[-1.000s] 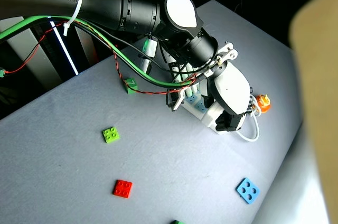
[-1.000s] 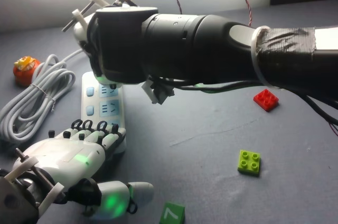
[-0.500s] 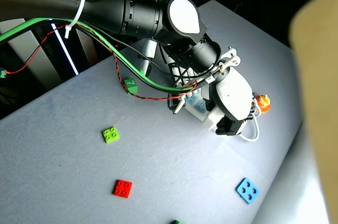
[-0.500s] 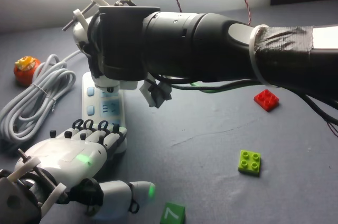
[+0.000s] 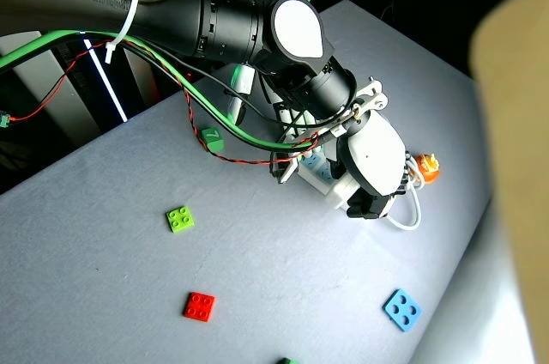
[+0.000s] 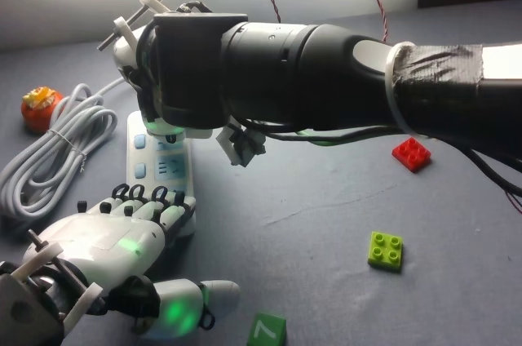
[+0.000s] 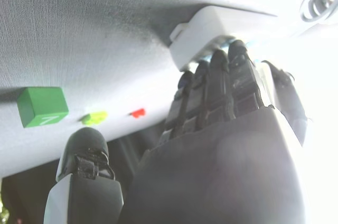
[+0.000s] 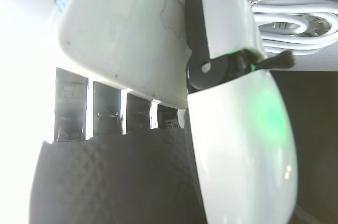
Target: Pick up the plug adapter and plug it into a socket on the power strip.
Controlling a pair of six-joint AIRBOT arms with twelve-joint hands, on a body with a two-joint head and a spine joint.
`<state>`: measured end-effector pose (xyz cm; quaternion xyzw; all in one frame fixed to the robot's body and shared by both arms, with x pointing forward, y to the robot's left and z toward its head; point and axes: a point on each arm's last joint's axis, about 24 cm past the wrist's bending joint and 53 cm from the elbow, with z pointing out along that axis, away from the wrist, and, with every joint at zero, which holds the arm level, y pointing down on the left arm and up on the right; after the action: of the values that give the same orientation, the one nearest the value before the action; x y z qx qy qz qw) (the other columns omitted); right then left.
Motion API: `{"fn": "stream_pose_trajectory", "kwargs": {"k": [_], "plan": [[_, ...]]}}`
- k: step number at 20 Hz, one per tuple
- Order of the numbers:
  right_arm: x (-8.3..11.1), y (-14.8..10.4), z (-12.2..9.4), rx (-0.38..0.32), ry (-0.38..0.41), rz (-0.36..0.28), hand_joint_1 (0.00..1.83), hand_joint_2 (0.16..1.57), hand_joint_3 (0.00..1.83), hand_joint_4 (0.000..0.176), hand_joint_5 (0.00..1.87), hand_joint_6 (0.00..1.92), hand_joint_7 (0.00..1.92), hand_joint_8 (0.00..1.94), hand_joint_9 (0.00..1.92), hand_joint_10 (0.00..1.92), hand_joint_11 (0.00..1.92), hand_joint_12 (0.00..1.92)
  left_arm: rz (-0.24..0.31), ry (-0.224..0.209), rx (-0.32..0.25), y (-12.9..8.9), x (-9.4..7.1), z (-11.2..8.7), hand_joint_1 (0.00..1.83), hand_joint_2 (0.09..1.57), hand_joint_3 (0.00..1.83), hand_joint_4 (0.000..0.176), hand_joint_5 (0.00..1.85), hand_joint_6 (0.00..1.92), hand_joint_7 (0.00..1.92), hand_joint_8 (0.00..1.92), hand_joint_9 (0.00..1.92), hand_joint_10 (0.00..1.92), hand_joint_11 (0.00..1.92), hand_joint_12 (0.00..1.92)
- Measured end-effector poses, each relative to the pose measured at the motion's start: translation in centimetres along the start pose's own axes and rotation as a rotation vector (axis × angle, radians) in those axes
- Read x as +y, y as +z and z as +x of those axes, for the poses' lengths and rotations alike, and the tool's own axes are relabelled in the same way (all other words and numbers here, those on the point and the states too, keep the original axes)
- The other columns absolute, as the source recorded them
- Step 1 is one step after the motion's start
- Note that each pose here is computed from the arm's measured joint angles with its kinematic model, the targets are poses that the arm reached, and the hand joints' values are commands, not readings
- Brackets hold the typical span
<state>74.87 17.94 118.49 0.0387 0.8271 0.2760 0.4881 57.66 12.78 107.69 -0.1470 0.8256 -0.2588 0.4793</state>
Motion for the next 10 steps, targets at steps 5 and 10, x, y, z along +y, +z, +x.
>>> {"fn": "stream_pose_trajectory", "kwargs": {"k": [5,10], "plan": [[0.0,0.0,-0.02,-0.001,-0.001,0.0,1.38,1.1,0.0,0.0,0.9,0.97,1.09,0.82,0.96,1.11,0.8,0.92,0.0,0.005,0.0,0.04,0.02,-0.03,0.0,1.14,0.0,0.0,0.01,0.0,0.04,0.0,0.03,0.0,0.01,0.06],[0.21,0.02,0.34,-0.001,-0.015,-0.001,1.38,1.09,0.0,0.0,0.9,0.97,1.09,0.81,0.97,1.1,0.81,0.89,0.001,0.005,0.0,0.04,-0.01,-0.05,0.0,1.14,0.0,0.0,0.01,0.0,0.04,0.0,0.03,0.0,0.01,0.08]]}}
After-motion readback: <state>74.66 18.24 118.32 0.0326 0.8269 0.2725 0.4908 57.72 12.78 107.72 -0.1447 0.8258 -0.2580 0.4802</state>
